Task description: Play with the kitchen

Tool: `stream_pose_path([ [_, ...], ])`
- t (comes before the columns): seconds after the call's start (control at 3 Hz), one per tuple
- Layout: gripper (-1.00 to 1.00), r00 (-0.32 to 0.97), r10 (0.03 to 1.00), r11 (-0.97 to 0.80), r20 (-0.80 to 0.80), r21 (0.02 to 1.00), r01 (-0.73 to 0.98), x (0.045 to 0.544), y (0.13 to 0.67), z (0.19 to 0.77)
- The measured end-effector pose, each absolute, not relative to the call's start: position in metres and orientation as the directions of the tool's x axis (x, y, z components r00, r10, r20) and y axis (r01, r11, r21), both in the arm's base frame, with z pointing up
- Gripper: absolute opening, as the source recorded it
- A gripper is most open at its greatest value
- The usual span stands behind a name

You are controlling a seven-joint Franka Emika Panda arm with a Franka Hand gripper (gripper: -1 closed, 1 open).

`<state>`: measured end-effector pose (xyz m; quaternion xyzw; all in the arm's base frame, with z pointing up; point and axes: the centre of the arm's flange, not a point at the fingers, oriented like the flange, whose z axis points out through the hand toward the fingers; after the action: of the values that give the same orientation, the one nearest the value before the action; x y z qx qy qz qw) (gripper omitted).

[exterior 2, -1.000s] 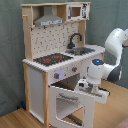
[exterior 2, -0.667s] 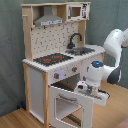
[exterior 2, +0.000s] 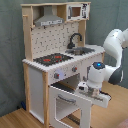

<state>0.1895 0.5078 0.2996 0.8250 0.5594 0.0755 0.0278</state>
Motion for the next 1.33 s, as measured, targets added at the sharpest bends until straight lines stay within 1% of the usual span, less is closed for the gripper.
stream_pose_path([
  [0.33, -1.0, 0.378, 0.923, -0.385, 0.074, 0.147, 0.911, 0.177, 0.507, 0.31],
  [0.67, 1.0, 0.383, 0.921, -0.389, 0.069, 0.15, 0.909, 0.174, 0.507, 0.313],
  [1.0, 1.0, 0.403, 0.914, -0.405, 0.049, 0.175, 0.898, 0.163, 0.504, 0.327],
  [1.33, 1.0, 0.431, 0.902, -0.427, 0.031, 0.217, 0.878, 0.168, 0.495, 0.341],
])
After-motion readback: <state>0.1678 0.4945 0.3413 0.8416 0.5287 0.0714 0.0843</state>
